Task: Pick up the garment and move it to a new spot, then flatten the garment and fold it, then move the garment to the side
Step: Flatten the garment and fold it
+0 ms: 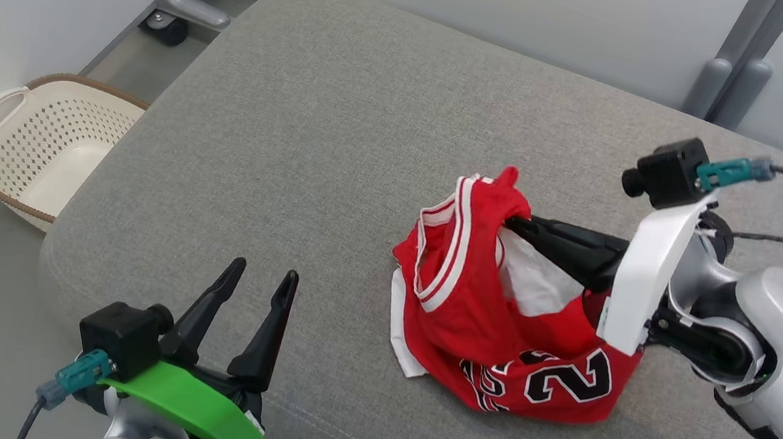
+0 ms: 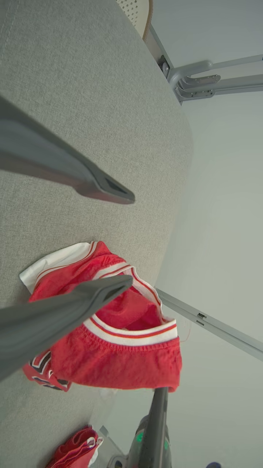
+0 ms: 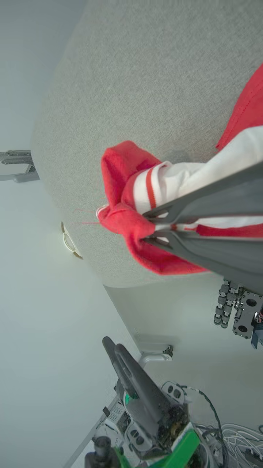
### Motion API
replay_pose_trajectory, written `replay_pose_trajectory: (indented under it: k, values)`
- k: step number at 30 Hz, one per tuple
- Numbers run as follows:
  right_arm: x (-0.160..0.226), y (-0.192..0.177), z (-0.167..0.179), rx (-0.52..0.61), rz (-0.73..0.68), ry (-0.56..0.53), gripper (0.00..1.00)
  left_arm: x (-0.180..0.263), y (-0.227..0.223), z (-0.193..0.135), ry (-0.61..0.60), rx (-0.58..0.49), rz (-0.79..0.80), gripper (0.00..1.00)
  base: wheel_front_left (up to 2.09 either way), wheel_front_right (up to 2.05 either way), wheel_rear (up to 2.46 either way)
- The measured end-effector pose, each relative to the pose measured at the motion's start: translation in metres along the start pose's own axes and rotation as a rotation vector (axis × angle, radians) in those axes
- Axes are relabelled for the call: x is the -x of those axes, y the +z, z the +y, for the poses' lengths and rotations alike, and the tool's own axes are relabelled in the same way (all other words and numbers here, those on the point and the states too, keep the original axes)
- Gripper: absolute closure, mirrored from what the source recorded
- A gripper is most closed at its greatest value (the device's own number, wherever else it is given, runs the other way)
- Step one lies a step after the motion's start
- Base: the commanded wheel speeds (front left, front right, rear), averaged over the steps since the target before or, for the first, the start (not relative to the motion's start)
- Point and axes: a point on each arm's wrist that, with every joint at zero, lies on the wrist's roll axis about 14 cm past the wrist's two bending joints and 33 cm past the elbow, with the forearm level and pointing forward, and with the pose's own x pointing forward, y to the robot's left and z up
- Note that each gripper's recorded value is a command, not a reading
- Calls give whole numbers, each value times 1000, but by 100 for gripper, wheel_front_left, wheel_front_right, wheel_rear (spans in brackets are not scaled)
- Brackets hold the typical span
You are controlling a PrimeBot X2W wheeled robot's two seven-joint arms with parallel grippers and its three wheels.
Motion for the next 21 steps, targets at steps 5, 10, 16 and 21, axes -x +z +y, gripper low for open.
replay_pose_trajectory:
  k: [5, 10, 16, 21]
  values:
    - [8, 39, 17, 119, 16, 37, 100, 2, 1, -5, -18, 10, -9, 0, 0, 0, 0]
    - [14, 71, 28, 205, 80, 58, 100, 2, 1, -12, -43, 17, -14, 0, 0, 0, 0]
    - [24, 102, 25, 267, 191, -10, 100, 0, 5, -26, -77, 46, -39, 0, 0, 0, 0]
    - [36, 144, 9, 250, 206, -129, 100, -1, 6, -34, -101, 46, -43, 0, 0, 0, 0]
